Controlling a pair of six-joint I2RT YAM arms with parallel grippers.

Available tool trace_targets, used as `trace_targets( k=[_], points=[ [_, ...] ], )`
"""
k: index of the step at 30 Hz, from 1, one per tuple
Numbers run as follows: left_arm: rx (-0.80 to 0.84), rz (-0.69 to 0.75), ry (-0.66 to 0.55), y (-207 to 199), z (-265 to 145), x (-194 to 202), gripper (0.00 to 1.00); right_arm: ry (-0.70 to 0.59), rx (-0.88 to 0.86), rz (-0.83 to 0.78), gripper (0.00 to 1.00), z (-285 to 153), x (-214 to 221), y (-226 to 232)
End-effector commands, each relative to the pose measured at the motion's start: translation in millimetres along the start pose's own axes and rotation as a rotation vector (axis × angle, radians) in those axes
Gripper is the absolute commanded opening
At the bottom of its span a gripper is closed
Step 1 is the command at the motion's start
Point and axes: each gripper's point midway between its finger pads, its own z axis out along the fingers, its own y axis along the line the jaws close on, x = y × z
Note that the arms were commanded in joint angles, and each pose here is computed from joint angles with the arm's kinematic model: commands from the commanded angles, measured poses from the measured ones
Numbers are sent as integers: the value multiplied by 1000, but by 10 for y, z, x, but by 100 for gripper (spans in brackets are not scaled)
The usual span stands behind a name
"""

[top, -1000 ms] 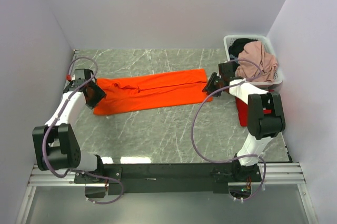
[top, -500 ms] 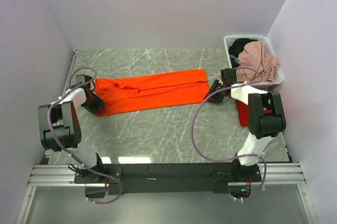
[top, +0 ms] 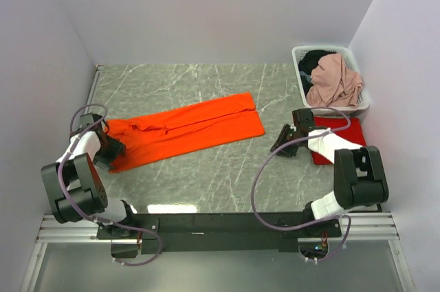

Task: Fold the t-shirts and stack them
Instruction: Fold the tshirt

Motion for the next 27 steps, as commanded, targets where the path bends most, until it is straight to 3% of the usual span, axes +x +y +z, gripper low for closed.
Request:
trace_targets(
  k=[1,5,11,21,27],
  points=[
    [95,15,-110,-336,-416,-324,76,-10,2,-116,41,-168,137,76],
    [257,8,-160,-815,-856,-393,91,-69,-43,-225,45,-323,135,404],
    [399,-70,-132,-1324,-921,-241,95,-99,-165,-291,55,-467,118,787],
    [292,-50,-72,-1627,-261,-210,83,-117,-205,-318,59,-530,135,824],
    [289,-13,-73,-1808,-169,-263,79,-102,-208,-336,59,-496,169,805]
  ],
)
